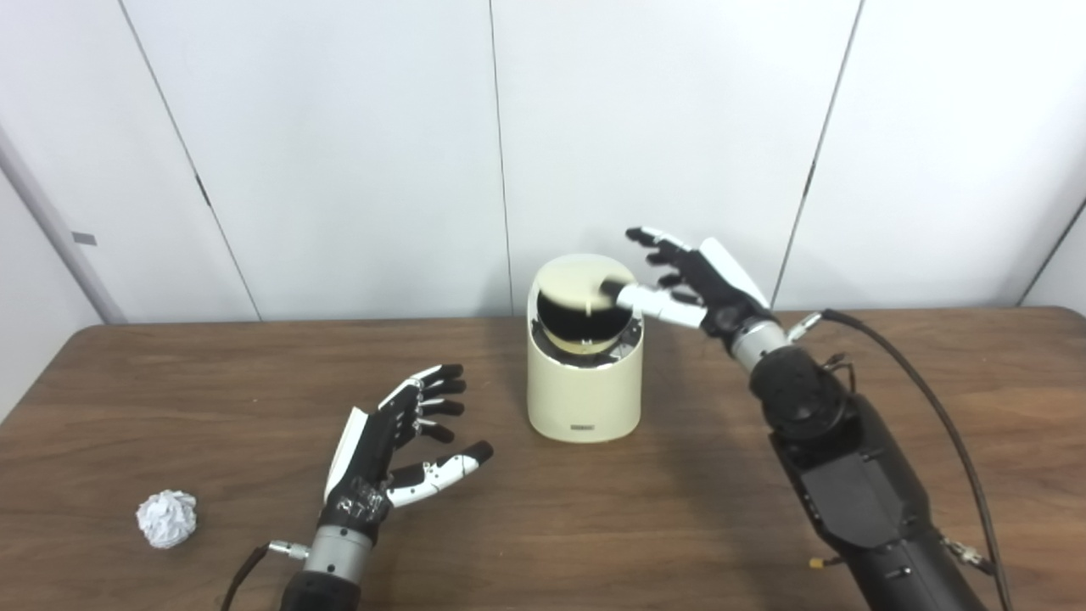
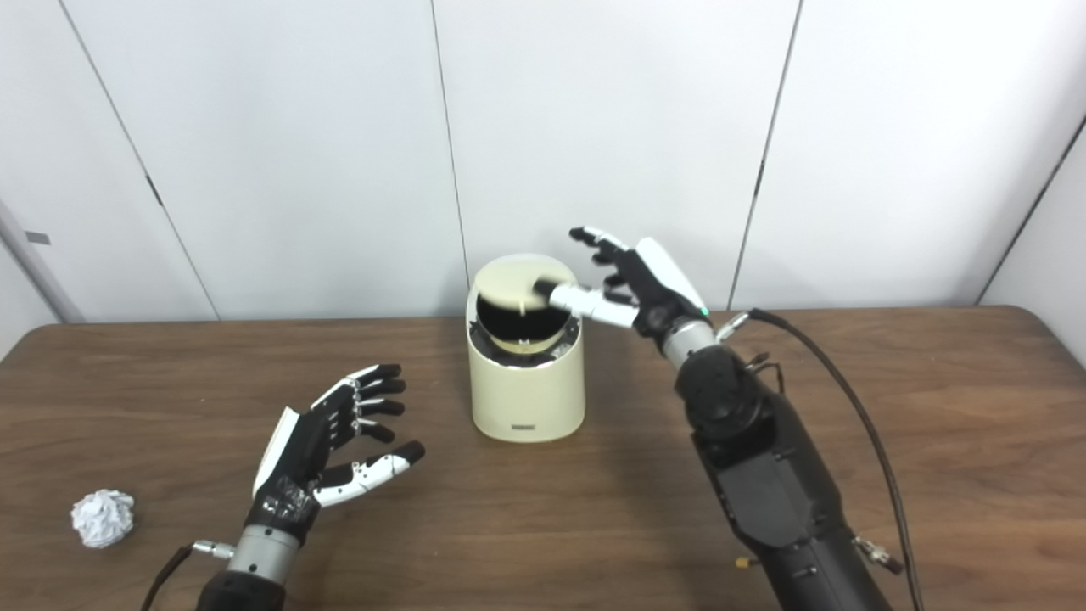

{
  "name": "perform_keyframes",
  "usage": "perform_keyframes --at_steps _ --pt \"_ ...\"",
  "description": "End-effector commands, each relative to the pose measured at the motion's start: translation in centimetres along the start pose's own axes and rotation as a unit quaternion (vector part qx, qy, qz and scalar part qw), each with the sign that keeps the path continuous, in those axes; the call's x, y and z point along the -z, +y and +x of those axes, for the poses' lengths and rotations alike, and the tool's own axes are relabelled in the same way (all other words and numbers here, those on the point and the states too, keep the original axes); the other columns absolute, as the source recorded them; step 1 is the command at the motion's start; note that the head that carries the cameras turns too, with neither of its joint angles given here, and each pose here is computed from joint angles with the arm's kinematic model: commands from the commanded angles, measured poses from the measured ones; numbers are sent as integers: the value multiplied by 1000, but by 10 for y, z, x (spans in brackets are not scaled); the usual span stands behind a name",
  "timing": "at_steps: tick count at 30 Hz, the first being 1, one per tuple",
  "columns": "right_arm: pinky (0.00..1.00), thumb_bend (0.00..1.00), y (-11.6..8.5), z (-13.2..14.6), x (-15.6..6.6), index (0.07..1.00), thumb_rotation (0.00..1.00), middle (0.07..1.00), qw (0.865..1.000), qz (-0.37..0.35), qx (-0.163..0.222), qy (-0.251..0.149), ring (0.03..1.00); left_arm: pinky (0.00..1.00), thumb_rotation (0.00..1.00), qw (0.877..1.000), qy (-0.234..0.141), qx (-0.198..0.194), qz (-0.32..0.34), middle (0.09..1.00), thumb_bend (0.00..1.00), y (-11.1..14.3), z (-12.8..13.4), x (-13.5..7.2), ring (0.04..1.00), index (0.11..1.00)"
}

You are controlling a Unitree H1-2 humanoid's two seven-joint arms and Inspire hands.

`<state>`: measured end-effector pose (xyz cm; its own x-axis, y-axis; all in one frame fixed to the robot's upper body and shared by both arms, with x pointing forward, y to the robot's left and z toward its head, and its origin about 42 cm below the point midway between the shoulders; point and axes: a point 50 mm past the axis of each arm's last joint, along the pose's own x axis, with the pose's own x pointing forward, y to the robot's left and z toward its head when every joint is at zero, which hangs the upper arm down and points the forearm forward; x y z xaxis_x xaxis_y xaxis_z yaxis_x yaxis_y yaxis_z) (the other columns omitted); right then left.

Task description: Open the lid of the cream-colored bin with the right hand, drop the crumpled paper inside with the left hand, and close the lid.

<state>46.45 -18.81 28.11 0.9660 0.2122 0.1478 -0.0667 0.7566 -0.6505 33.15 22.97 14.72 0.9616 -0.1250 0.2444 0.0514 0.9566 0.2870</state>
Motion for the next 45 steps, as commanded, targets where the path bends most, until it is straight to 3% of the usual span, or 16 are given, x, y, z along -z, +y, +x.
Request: perform_keyframes --at_steps 1,8,14,21,25,27,31,37,45 --pt "773 649 -21 2 -12 901 899 895 999 1 30 -28 862 577 182 999 -39 -8 5 785 755 6 14 -15 712 813" --pt "754 625 -25 -29 22 881 948 880 997 54 58 0 821 596 206 999 -40 -7 7 786 760 6 16 -17 717 817" --pt "704 640 -20 -68 48 894 877 880 991 114 68 6 809 592 216 999 -42 -9 12 780 765 8 18 -19 711 816" --pt "673 623 -8 -105 65 888 630 873 985 157 76 -11 794 583 213 999 -46 -12 11 781 763 11 20 -20 711 822" --pt "688 605 -1 -122 68 898 363 896 985 154 81 -11 810 582 216 999 -50 -13 11 778 759 12 21 -21 708 818" --pt "675 612 2 -125 67 895 286 894 987 135 80 -17 804 578 210 999 -52 -14 10 778 755 13 22 -21 705 818" --pt "633 700 6 -130 68 887 351 887 989 119 78 -30 789 581 215 999 -52 -14 11 780 749 14 23 -24 708 822" --pt "562 717 11 -135 71 880 254 892 989 125 76 -25 788 593 218 998 -56 -14 7 782 746 15 24 -25 711 824" --pt "572 713 14 -138 74 881 227 890 990 116 73 -22 778 601 214 998 -61 -13 5 781 744 15 23 -26 712 821"
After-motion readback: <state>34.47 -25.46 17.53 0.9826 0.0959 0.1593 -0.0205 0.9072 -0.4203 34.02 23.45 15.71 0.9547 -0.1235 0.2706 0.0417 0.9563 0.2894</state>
